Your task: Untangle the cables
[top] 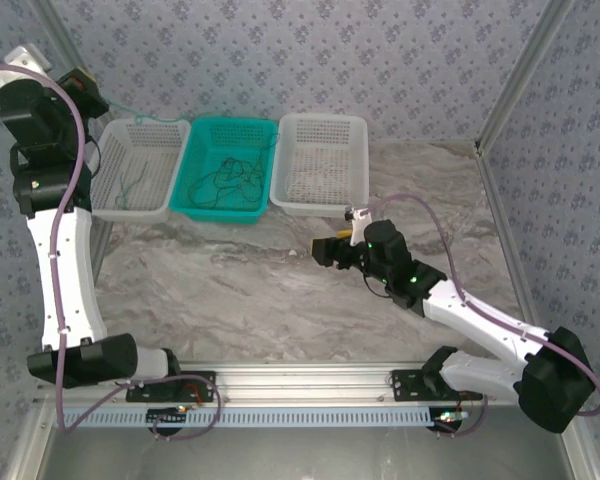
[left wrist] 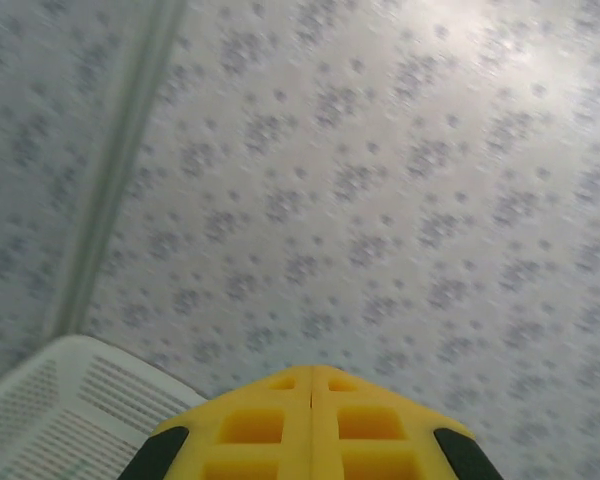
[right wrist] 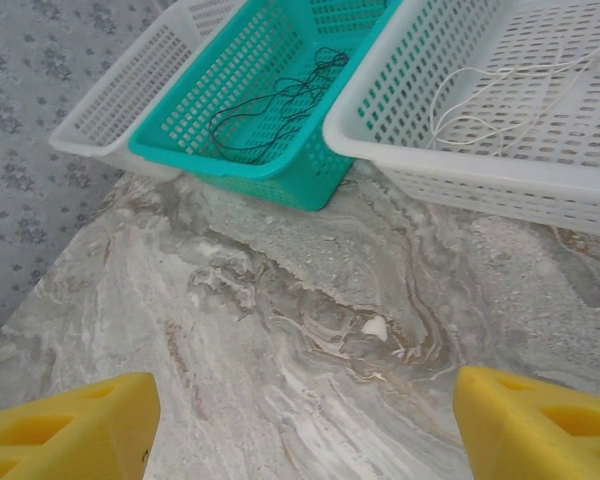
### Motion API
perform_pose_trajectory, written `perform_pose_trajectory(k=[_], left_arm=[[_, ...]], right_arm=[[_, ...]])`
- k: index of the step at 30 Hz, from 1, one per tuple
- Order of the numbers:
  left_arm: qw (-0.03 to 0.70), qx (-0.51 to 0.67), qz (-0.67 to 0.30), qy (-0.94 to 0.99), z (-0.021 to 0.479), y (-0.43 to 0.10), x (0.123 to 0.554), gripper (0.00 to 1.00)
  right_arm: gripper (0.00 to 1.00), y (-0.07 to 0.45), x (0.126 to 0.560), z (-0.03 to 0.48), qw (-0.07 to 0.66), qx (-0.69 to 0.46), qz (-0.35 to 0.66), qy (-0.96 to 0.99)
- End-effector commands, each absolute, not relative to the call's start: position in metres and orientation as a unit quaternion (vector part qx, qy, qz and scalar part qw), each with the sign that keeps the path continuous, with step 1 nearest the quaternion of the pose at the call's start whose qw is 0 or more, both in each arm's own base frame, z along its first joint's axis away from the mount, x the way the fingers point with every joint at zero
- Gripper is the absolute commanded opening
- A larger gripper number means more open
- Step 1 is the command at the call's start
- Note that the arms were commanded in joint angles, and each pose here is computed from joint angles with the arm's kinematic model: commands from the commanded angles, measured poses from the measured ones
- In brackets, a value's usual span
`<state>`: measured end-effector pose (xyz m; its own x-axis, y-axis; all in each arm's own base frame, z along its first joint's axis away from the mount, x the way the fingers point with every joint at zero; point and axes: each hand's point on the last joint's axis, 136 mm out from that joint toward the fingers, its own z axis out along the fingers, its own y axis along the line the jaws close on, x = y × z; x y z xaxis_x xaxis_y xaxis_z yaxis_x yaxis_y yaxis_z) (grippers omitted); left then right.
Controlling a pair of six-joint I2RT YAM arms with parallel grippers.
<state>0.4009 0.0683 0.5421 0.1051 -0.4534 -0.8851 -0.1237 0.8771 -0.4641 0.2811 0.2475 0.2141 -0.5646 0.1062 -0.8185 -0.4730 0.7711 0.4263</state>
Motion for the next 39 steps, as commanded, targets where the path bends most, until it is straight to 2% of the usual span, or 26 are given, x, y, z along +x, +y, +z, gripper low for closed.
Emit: perform_pose_trajectory(k=[1,9,18,23,24,26,28,29,34,36,39], left_arm=[[0.721,-0.245,-0.012,0.648,0.538,0.11,0.418,0.0],[0.658,-0.271,0.093,0.696,0.484,0.161,0.455,0.0],[0.596,-0.279,0.111,0.744,0.409,0.19,0.501,0.0],[0.559,-0.28,0.1,0.774,0.341,0.191,0.513,0.01],[0.551,-0.284,0.096,0.779,0.329,0.191,0.513,0.06],[0.535,-0.302,0.089,0.784,0.304,0.19,0.507,0.34],[0.531,-0.319,0.081,0.781,0.291,0.189,0.5,0.59],[0.532,-0.327,0.074,0.778,0.287,0.189,0.496,0.68],[0.555,-0.362,0.056,0.747,0.304,0.185,0.47,0.84],[0.569,-0.381,0.054,0.727,0.317,0.185,0.454,0.98],[0.593,-0.403,0.047,0.696,0.341,0.181,0.424,0.99]], right_arm=[[0.79,0.241,0.285,0.21,0.443,-0.103,0.312,0.834],[0.79,0.235,0.282,0.205,0.44,-0.101,0.309,0.837],[0.79,0.234,0.276,0.202,0.433,-0.098,0.315,0.839],[0.79,0.231,0.274,0.198,0.433,-0.094,0.312,0.841],[0.79,0.231,0.274,0.198,0.432,-0.095,0.312,0.841],[0.8,0.232,0.274,0.198,0.431,-0.097,0.311,0.842],[0.8,0.232,0.275,0.199,0.432,-0.098,0.312,0.841],[0.8,0.233,0.275,0.2,0.432,-0.1,0.312,0.84],[0.8,0.235,0.276,0.203,0.433,-0.106,0.313,0.839],[0.8,0.236,0.277,0.203,0.433,-0.105,0.313,0.839],[0.81,0.229,0.281,0.203,0.438,-0.09,0.299,0.843]])
